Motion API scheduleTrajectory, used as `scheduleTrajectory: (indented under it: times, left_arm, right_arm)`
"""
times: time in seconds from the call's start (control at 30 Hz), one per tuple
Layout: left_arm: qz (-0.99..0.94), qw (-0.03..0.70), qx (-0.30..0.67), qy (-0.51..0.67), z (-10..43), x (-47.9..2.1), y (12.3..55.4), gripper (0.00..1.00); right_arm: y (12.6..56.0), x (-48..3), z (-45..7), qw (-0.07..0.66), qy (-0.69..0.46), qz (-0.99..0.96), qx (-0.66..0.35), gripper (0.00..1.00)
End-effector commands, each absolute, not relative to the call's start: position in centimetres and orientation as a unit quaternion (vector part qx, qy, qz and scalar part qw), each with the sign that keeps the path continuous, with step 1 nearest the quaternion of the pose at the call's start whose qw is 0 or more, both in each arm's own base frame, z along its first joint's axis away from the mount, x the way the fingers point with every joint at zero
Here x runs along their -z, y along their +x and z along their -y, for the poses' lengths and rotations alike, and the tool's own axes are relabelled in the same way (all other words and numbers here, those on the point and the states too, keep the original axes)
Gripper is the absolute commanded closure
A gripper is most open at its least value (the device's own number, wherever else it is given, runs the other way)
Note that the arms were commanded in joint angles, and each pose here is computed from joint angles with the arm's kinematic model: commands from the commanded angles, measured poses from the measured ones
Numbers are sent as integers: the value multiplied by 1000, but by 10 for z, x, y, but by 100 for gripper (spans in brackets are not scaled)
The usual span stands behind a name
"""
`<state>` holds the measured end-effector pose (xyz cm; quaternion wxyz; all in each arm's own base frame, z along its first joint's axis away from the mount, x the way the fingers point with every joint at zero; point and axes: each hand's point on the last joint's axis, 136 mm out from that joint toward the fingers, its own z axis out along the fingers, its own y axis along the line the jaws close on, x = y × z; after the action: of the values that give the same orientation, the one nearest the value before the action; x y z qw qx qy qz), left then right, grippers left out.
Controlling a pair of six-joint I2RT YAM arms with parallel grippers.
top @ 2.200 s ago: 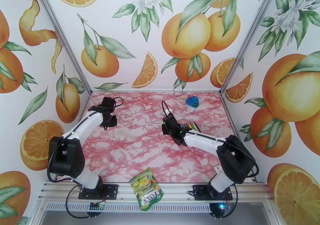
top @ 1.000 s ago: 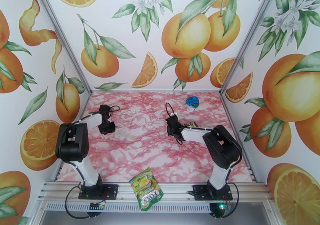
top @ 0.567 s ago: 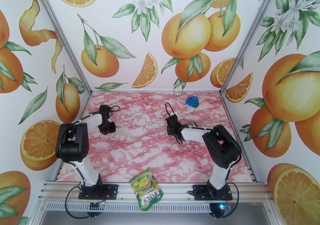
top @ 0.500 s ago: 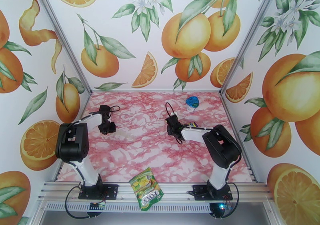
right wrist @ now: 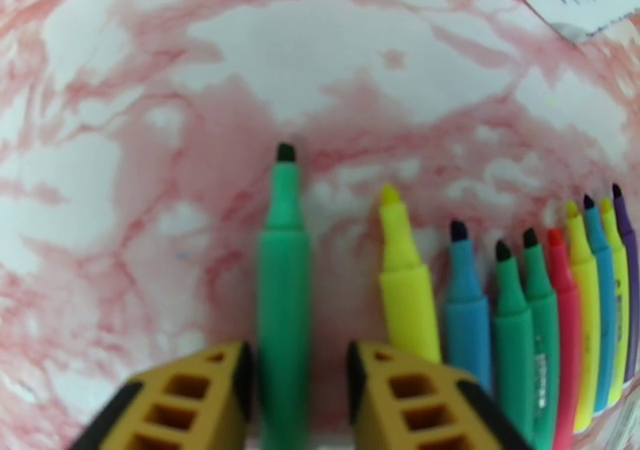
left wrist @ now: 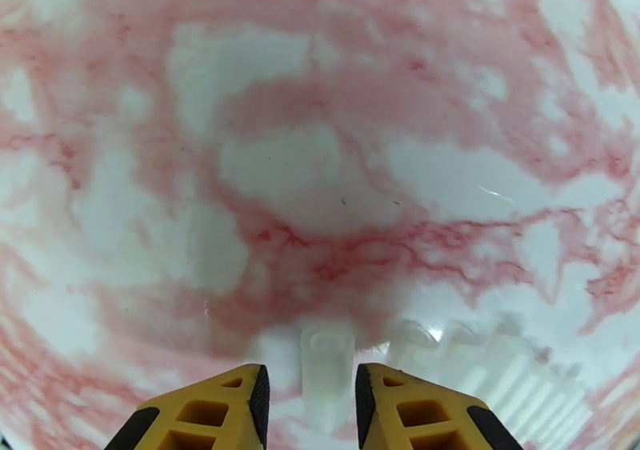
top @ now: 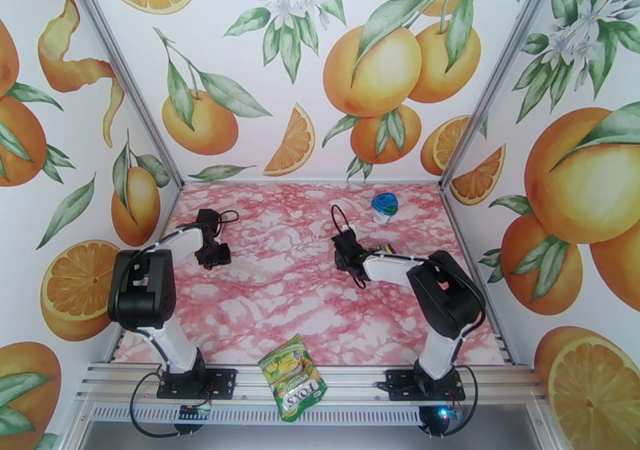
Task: Open the pen caps
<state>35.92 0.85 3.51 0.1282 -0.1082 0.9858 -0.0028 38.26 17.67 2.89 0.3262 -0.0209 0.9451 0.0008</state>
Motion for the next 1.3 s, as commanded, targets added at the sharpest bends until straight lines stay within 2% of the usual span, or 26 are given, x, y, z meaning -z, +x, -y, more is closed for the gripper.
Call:
scheduleTrajectory:
  times: [0.0, 0.07, 0.2, 0.33, 0.5, 0.57, 0.67, 0.7, 1.0, 1.27]
  left_arm:
    - [-977, 189, 15, -102, -7, -69, 369, 60]
    - [-972, 214, 17, -99, -8, -82, 373, 57]
    - [-956, 283, 14, -83, -9, -115, 381, 42]
    - [-927, 369, 8, -66, -11, -153, 385, 31]
    - [-887, 460, 9, -47, -10, -189, 382, 9]
    - [-874, 485, 2, -42, -11, -196, 381, 4]
    - [-861, 508, -12, -38, -15, -199, 382, 0]
    - [-855, 516, -17, -39, -17, -200, 383, 0]
    - [-764, 640, -67, -49, -33, -196, 382, 0]
    - [-787, 614, -56, 7, -18, -146, 396, 0]
  right_arm:
    - [389, -59, -184, 368, -44, -928, -30, 54]
    - [389, -69, -185, 382, -54, -922, -34, 52]
    - [390, -95, -185, 418, -70, -905, -41, 45]
    - [389, -124, -180, 453, -81, -887, -38, 39]
    - [387, -167, -167, 497, -89, -863, -18, 23]
    - [383, -181, -157, 515, -89, -853, -7, 15]
    - [378, -196, -140, 538, -83, -839, 10, 1]
    - [377, -198, -134, 545, -78, -835, 16, 0]
    - [373, -182, -39, 588, 30, -802, 96, 0]
    - [366, -158, -1, 642, 73, -756, 104, 0]
